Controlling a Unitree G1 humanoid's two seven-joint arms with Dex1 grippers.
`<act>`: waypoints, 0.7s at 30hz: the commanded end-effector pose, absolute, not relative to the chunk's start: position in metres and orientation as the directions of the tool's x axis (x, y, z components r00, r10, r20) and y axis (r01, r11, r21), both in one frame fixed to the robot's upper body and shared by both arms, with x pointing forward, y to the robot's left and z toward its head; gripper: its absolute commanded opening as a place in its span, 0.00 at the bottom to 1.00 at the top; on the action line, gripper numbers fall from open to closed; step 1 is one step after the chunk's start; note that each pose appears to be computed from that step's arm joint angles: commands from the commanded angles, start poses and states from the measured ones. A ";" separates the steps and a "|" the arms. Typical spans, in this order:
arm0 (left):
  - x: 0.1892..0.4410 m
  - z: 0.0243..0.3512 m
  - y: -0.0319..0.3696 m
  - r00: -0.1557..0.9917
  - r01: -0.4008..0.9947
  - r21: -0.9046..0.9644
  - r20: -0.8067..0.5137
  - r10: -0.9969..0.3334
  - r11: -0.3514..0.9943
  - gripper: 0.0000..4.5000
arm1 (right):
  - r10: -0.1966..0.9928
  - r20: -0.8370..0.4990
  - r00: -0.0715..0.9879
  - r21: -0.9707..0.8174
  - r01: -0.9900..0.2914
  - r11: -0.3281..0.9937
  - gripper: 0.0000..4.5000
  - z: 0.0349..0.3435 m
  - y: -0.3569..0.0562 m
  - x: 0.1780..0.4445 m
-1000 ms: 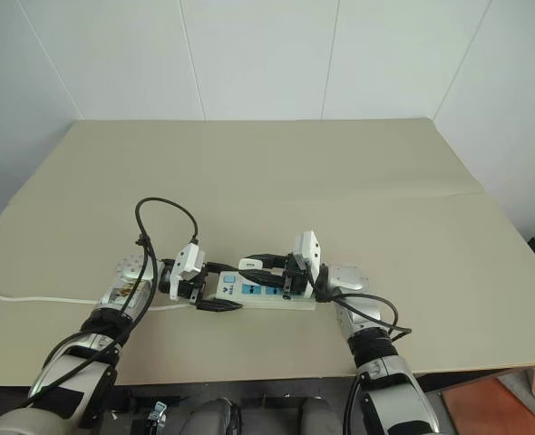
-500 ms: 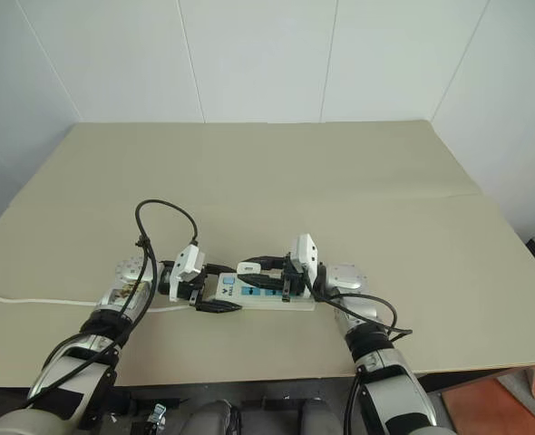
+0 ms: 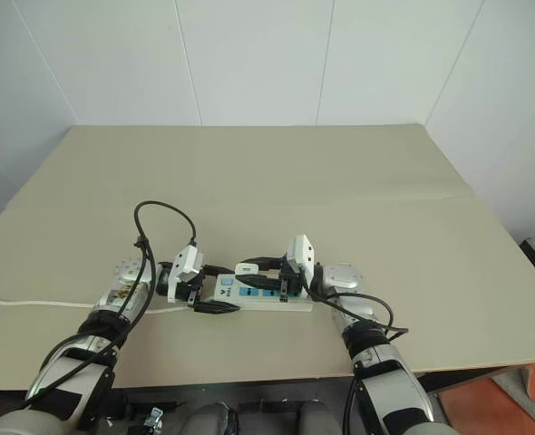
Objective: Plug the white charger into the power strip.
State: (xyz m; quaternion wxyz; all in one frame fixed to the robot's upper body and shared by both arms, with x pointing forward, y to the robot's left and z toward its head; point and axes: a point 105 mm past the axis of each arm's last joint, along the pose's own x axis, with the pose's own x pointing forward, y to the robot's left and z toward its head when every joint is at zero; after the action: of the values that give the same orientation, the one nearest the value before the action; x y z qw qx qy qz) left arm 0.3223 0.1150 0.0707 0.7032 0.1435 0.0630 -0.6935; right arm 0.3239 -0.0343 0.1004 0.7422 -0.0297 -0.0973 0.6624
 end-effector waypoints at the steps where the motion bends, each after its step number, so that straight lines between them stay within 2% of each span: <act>1: 0.315 0.069 0.116 -0.034 0.992 0.103 -0.322 -0.946 -0.071 0.74 | 0.985 -0.071 0.158 0.018 -0.987 0.160 0.26 0.043 -0.048 0.316; 5: 0.315 0.069 0.116 -0.034 0.992 0.104 -0.325 -0.945 -0.072 0.74 | 0.986 -0.099 0.136 0.038 -0.989 0.141 0.26 0.041 -0.049 0.314; 15: 0.316 0.068 0.116 -0.029 0.992 0.107 -0.328 -0.944 -0.068 0.74 | 0.982 -0.087 0.169 -0.027 -0.986 0.167 0.99 0.045 -0.051 0.315; 21: 0.317 0.068 0.117 -0.035 0.996 0.070 -0.331 -0.943 -0.061 0.74 | 0.983 -0.092 0.161 -0.055 -0.986 0.156 1.00 0.047 -0.054 0.313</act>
State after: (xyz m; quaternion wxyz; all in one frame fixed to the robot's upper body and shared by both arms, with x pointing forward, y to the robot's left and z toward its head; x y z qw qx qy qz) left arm 0.3225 0.1159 0.0699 0.7032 0.1442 0.0681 -0.6929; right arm 0.3258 -0.0403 0.0945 0.7557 -0.0508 -0.0758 0.6485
